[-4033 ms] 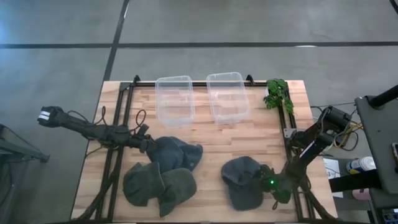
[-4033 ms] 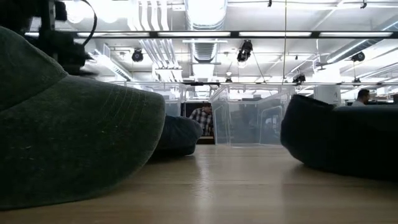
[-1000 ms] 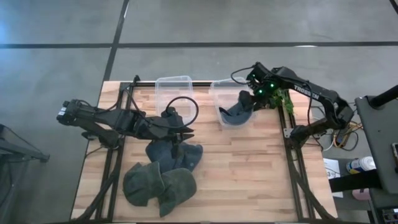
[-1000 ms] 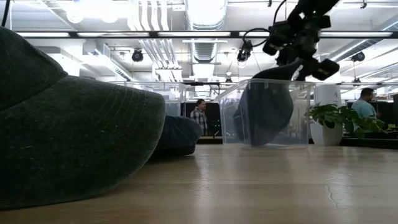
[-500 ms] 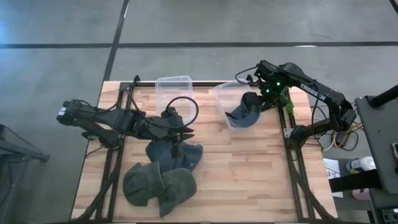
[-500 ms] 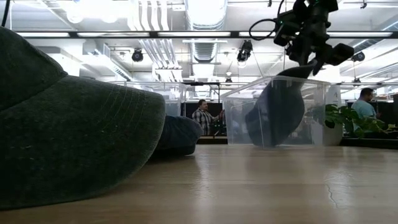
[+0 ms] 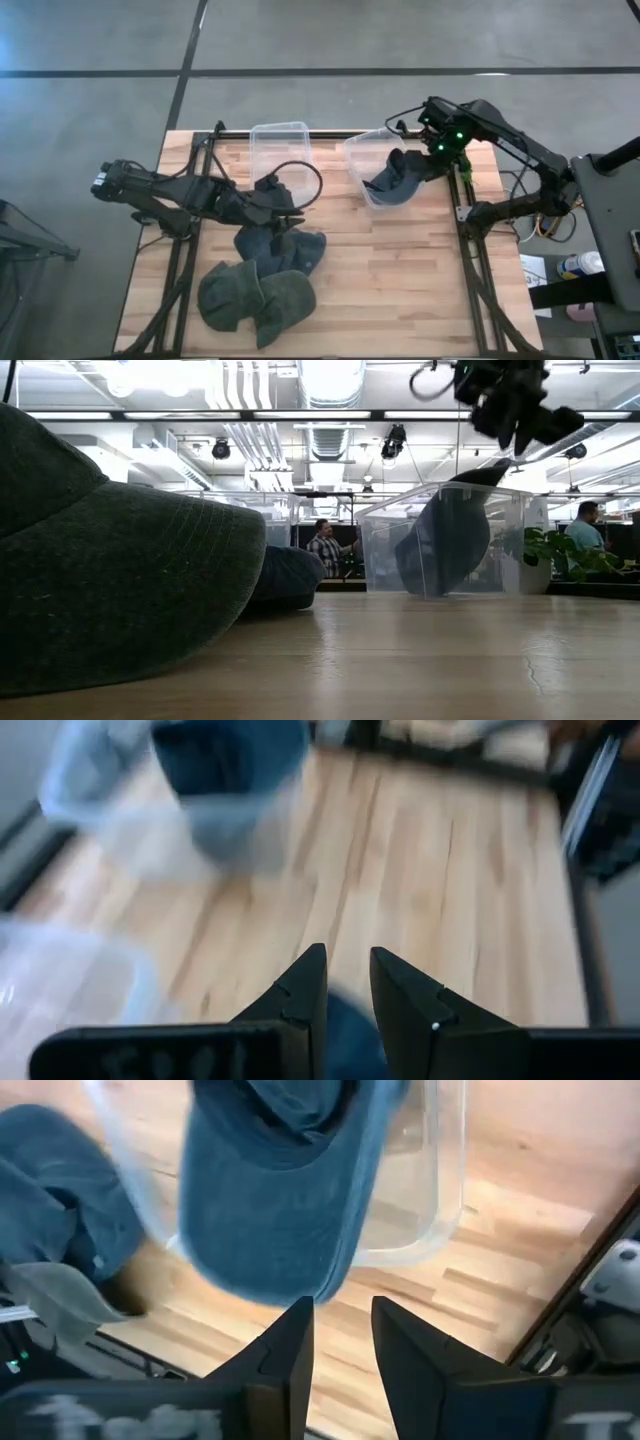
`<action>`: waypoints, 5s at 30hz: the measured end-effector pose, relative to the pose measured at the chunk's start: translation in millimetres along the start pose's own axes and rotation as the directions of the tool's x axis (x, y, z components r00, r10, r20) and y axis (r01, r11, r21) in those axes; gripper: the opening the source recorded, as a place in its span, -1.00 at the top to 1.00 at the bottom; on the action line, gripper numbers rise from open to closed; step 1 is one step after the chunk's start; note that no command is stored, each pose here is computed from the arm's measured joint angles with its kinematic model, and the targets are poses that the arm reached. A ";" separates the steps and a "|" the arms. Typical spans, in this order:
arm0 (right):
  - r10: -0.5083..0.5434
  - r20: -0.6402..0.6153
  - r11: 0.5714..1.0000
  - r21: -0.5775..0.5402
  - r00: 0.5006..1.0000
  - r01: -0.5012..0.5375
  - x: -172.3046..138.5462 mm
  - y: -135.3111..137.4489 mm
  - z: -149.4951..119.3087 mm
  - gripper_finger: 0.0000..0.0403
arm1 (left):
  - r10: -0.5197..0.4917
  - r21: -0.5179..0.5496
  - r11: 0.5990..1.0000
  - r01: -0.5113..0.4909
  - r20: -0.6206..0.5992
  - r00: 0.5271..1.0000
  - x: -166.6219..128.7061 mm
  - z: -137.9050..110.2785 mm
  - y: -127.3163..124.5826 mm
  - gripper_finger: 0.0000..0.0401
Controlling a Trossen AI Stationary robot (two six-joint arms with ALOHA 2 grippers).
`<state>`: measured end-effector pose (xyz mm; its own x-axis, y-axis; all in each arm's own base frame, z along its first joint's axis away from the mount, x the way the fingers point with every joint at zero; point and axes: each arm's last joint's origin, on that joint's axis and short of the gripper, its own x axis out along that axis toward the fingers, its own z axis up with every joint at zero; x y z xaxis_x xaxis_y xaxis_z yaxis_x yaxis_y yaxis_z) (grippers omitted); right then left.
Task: Pick & Place hat
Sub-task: Put the left blue cap into the right transparent bin
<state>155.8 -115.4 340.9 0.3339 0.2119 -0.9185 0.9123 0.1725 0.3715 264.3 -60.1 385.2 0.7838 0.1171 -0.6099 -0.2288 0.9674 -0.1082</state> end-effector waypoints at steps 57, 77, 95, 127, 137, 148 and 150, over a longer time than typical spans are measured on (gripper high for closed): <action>0.067 -0.139 0.811 -0.569 0.988 -0.135 124.2 104.2 -256.6 -0.42 | -0.420 -0.397 0.877 0.272 -0.356 0.835 35.3 -181.4 105.2 0.24; 0.160 0.049 0.727 -0.682 0.986 -0.084 120.5 109.3 -242.9 -0.06 | -0.355 -0.212 0.920 0.330 -0.093 0.930 -35.8 -81.0 68.2 0.97; 0.384 0.299 0.875 -0.421 0.874 -0.240 48.7 121.6 -134.1 0.51 | 0.349 0.861 0.338 -0.381 0.261 0.900 -77.7 -16.6 -99.4 0.92; 0.414 0.144 0.787 -0.553 0.899 -0.274 85.9 160.5 -36.6 0.68 | 0.602 0.940 -0.228 -0.254 0.341 0.722 53.6 -37.9 -131.7 0.96; 0.412 0.055 0.735 -0.610 0.910 -0.296 95.5 166.9 -40.4 0.68 | 0.579 0.938 -0.167 -0.303 0.342 0.740 57.5 -34.1 -136.6 0.96; 0.468 0.262 0.745 -0.630 0.844 -0.218 23.2 129.4 -58.5 0.67 | 0.579 0.938 -0.170 -0.301 0.343 0.739 61.2 -37.3 -137.3 0.96; 0.529 0.274 0.718 -0.649 0.803 -0.251 18.6 135.0 -57.9 0.67 | 0.566 0.939 -0.155 -0.306 0.339 0.752 62.2 -35.7 -139.5 0.96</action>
<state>271.5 -32.5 381.8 0.8160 -0.0022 -0.5781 0.4168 0.6951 0.5857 324.3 -195.9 334.3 0.6553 0.7116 -0.2536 0.3375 0.0245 0.9410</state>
